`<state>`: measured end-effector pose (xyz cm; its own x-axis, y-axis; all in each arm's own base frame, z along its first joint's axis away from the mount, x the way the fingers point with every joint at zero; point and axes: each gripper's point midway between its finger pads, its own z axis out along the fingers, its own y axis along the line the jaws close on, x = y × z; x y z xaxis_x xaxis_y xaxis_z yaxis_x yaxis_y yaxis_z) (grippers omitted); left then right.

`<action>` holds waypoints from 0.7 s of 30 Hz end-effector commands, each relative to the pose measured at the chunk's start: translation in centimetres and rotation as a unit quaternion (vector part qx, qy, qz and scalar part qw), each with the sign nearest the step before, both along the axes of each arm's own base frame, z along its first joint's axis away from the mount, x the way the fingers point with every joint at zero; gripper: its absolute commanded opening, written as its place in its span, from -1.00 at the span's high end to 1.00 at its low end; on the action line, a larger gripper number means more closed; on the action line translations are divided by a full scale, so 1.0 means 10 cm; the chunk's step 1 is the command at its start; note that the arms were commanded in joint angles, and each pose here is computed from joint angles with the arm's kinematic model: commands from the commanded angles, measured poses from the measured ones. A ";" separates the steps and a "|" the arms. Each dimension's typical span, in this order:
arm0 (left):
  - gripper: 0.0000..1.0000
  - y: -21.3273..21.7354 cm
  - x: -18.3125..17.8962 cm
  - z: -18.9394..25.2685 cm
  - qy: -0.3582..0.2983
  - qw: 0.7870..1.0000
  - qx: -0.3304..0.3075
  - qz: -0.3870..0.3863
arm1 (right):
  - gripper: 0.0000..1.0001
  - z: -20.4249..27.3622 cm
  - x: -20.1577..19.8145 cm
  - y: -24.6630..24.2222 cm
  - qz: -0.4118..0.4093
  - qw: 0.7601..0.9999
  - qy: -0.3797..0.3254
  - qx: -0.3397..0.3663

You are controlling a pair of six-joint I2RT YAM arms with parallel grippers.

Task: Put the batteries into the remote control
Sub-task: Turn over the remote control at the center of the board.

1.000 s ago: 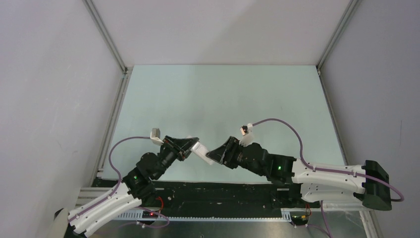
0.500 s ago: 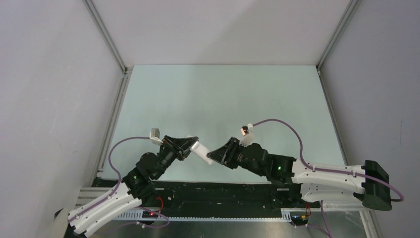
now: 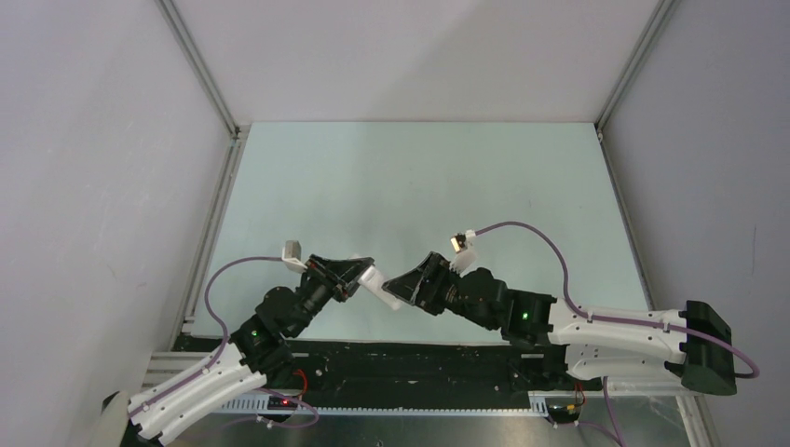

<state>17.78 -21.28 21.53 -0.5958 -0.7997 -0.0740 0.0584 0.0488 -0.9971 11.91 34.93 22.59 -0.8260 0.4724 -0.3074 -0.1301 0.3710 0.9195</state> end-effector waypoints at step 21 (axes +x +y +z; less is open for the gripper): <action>1.00 0.03 -0.06 0.38 -0.021 0.998 -0.061 -0.009 | 0.03 0.33 -0.07 0.16 0.040 0.993 -0.060 0.098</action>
<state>17.47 -21.10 22.64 -0.6013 -0.7983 -0.0334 0.0638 -0.0063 -0.9979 11.33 36.05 23.33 -0.8358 0.4522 -0.3114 -0.2100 0.2607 0.9423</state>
